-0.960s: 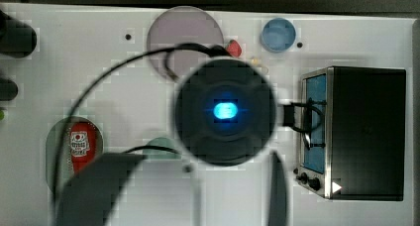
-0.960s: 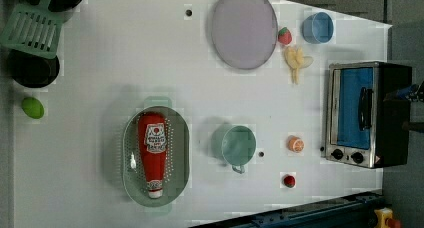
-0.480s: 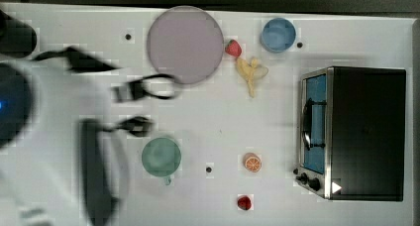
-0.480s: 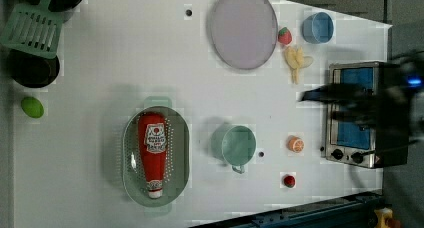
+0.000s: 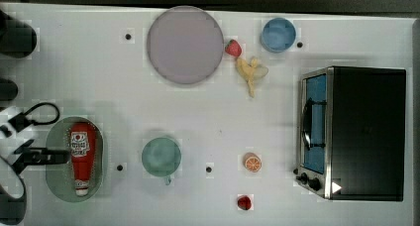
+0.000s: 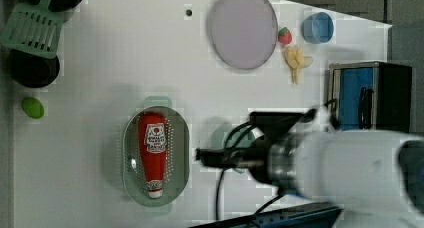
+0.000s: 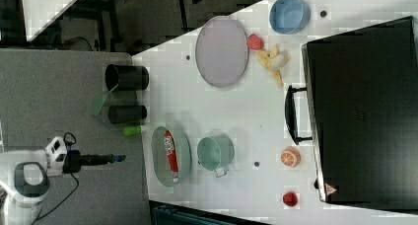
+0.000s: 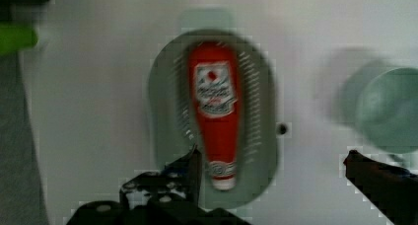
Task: Pick ketchup from strainer and place it on the table
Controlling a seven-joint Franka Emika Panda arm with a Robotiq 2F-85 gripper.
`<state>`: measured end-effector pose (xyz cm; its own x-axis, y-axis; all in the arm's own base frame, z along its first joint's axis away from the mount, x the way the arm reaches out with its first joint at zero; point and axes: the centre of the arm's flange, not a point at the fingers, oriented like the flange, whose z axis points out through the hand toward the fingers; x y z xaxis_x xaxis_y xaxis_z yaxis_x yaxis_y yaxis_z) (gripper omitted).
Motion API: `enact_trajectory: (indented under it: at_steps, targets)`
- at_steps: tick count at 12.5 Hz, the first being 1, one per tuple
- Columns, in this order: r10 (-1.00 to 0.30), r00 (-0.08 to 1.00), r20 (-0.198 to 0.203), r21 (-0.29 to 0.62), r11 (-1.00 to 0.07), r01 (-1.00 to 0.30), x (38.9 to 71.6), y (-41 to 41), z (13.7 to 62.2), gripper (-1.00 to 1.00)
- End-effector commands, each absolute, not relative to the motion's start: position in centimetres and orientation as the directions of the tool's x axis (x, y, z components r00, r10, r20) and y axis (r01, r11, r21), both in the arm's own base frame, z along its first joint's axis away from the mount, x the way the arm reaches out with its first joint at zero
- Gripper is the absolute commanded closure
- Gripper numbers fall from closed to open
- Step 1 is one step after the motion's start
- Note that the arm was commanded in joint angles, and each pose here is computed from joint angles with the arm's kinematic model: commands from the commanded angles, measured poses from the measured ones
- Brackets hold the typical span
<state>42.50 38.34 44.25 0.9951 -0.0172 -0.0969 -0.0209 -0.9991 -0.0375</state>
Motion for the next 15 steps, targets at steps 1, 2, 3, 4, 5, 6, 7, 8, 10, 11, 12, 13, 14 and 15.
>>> enact_trajectory:
  at_steps: [1, 2, 3, 4, 5, 6, 7, 8, 10, 11, 12, 13, 14, 15]
  targets:
    - [-0.082, 0.995, -0.051, -0.046, -0.995, -0.084, 44.6, 37.2, 40.6, -1.0]
    - [-0.073, 0.997, -0.035, -0.047, -0.996, -0.075, 44.5, 37.6, 38.7, -1.0]
    - [-0.062, 0.998, -0.025, -0.046, -0.997, -0.063, 44.5, 37.9, 36.7, -1.0]
    - [-0.05, 0.999, -0.017, -0.05, -0.997, -0.051, 44.5, 38.2, 34.8, -1.0]
    - [-0.041, 0.999, -0.014, -0.064, -0.997, -0.042, 44.4, 38.5, 32.9, -1.0]
    - [-0.043, 0.999, -0.018, -0.08, -0.996, -0.044, 44.5, 38.7, 31.0, -1.0]
    - [-0.047, 0.999, -0.023, -0.095, -0.994, -0.049, 44.5, 39.0, 29.3, -1.0]
    - [-0.048, 0.998, -0.028, -0.106, -0.993, -0.05, 44.5, 39.3, 27.8, -1.0]
    - [-0.053, 0.998, -0.03, -0.113, -0.992, -0.056, 44.4, 39.6, 24.8, -1.0]
    - [-0.053, 0.998, -0.03, -0.113, -0.992, -0.056, 44.3, 39.6, 23.4, -1.0]
    - [-0.049, 0.998, -0.031, -0.113, -0.992, -0.052, 44.2, 39.7, 22.0, -1.0]
    - [-0.051, 0.998, -0.032, -0.124, -0.991, -0.055, 44.1, 39.8, 20.7, -1.0]
    - [-0.07, 0.997, -0.037, -0.137, -0.988, -0.074, 44.0, 39.9, 19.6, -1.0]
    - [-0.091, 0.995, -0.046, -0.142, -0.985, -0.097, 43.9, 39.9, 18.6, -1.0]
